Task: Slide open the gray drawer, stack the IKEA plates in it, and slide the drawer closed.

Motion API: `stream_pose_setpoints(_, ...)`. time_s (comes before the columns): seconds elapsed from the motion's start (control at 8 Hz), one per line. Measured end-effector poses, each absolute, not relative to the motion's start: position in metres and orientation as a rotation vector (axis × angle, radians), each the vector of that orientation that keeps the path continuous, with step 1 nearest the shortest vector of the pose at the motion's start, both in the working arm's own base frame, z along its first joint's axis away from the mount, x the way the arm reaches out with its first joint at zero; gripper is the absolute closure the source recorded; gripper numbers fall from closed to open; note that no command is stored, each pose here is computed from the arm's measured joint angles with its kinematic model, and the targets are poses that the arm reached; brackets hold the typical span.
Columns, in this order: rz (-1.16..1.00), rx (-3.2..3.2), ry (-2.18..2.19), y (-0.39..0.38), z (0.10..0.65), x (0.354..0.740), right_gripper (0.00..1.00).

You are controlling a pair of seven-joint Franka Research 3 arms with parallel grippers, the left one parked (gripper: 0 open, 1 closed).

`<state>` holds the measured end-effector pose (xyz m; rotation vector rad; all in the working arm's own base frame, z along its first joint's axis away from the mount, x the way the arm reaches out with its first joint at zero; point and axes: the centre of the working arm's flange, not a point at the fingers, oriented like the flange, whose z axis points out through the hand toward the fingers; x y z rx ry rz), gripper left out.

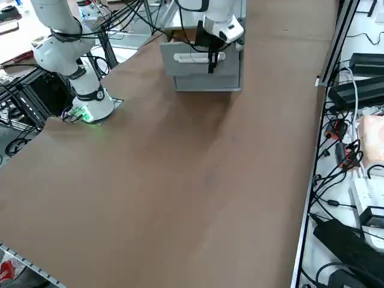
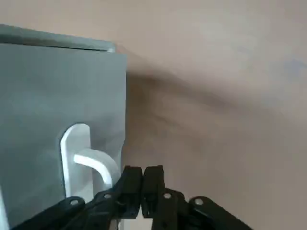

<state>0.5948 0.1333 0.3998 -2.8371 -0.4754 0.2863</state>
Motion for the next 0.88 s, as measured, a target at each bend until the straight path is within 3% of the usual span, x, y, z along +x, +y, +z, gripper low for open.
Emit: stream_pose_setpoints(0.88, 0.306, -2.819, -0.349, 0.218, 0.396, 0.573, 0.99)
